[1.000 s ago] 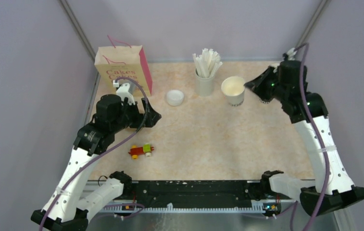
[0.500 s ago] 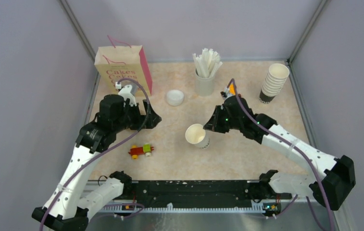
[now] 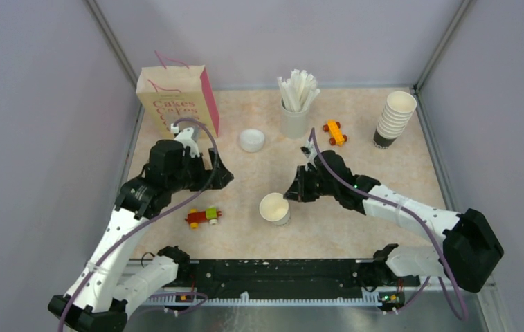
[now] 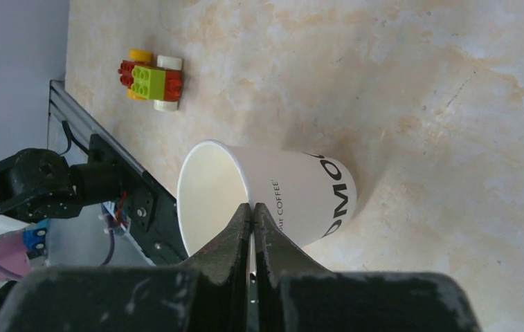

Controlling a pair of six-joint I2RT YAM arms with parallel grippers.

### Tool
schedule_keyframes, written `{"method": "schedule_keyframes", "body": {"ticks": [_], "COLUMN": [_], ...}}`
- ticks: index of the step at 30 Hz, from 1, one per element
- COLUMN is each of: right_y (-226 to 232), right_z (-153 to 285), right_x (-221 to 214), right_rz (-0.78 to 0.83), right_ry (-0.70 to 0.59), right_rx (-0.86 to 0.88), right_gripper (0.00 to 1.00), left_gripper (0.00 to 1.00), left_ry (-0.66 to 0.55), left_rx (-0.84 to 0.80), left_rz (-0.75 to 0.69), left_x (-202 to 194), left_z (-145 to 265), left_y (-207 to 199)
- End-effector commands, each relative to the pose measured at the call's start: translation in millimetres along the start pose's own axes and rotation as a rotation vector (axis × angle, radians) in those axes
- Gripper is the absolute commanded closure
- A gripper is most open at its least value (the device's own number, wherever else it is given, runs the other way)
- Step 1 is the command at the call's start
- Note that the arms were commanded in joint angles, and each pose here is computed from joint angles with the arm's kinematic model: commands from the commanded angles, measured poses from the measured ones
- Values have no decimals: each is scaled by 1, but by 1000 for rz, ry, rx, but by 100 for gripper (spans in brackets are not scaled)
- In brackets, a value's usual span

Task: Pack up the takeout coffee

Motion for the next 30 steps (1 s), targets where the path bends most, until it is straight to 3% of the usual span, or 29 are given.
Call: {"method": "schedule_keyframes", "body": {"ticks": [1,7,14,18,26,30], "right_y": [2,-15,-10,-4,-4,10], "right_z": [5,17,51,76,123,132], "right_x": [4,4,23,35,49,61], "right_rz": [96,84,41,33,-36,-40], "right_ry": [-74,-134,-186,-169,-197,-226], "right_rx": [33,-64,-147,-209,-340,-299], "right_gripper": [100,97,61,51,45,46], "left_gripper": [1,1,3,7,18,34], "left_ry": [-51,-43,-57,-46,-51,19], "left_rx": [-27,-29,1,-18,102,130], "left_rz": [-6,-32,-57,-107,-193,-99], "left_x": [13,20,32,44,82,88], "left_z": [-5,-9,-18,-32,-94,-136], "left_y": [-7,-10,-10,-17,-7,-13]}}
Point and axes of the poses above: each gripper's point midway between its finger pads, its own z axis back along the fingers, its own y axis along the line the jaws close on, x = y × z, the point moved 2 cm from there along z, back along the fingers, and after that the axes turned 8 degrees about z, right-handed, at the moved point
